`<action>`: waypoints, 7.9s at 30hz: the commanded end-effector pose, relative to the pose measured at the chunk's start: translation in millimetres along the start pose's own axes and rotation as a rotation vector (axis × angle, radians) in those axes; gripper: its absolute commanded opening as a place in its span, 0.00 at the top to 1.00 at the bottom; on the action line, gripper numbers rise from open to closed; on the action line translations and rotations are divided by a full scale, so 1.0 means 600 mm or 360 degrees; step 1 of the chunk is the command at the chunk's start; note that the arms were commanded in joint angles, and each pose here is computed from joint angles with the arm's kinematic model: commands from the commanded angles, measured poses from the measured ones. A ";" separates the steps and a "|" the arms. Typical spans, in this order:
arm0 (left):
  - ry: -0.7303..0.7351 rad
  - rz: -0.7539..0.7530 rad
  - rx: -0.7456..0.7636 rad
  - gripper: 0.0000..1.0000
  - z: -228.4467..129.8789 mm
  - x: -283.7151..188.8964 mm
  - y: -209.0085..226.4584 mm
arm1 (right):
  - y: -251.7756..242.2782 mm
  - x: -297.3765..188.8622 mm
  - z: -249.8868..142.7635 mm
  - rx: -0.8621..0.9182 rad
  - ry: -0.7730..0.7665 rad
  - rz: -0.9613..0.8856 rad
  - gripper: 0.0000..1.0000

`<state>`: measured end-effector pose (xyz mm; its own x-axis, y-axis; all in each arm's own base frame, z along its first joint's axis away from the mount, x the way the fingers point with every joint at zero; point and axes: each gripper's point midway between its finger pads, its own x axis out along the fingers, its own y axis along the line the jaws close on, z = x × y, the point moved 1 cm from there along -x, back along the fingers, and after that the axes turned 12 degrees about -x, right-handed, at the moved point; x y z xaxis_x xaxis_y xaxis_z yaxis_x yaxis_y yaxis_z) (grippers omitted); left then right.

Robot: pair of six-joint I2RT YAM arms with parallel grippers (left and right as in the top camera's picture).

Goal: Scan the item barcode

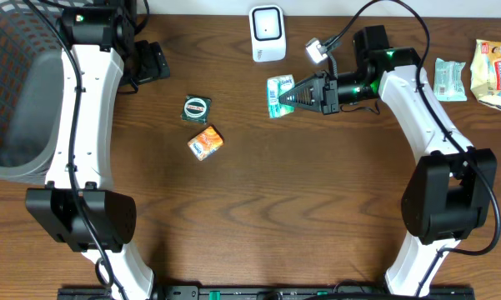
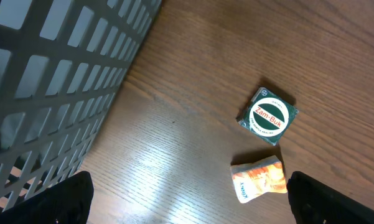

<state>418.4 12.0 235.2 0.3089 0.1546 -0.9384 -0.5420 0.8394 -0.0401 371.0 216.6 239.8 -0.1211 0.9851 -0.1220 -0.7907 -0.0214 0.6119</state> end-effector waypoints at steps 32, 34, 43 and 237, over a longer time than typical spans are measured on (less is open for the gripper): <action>0.0014 0.0033 0.0016 0.02 -0.001 0.009 0.004 | -0.227 -0.084 -0.083 0.0138 0.0872 -0.2004 0.99; 0.0014 0.0033 0.0016 0.02 -0.001 0.009 0.004 | -0.242 -0.089 -0.048 -0.0004 0.0794 -0.2080 0.99; 0.0014 0.0033 0.0016 0.02 -0.001 0.009 0.004 | -0.267 -0.101 0.103 -0.0505 0.0408 -0.2283 0.99; 0.0014 0.0033 0.0016 0.02 -0.001 0.009 0.004 | -0.235 0.141 -0.212 0.0577 0.1402 -0.1628 0.83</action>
<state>418.3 12.0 235.2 0.3086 0.1546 -0.9386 -0.5420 0.8394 -0.0399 376.0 329.6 14.5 -0.1315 0.2477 -0.9599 -0.6031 0.7485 0.2758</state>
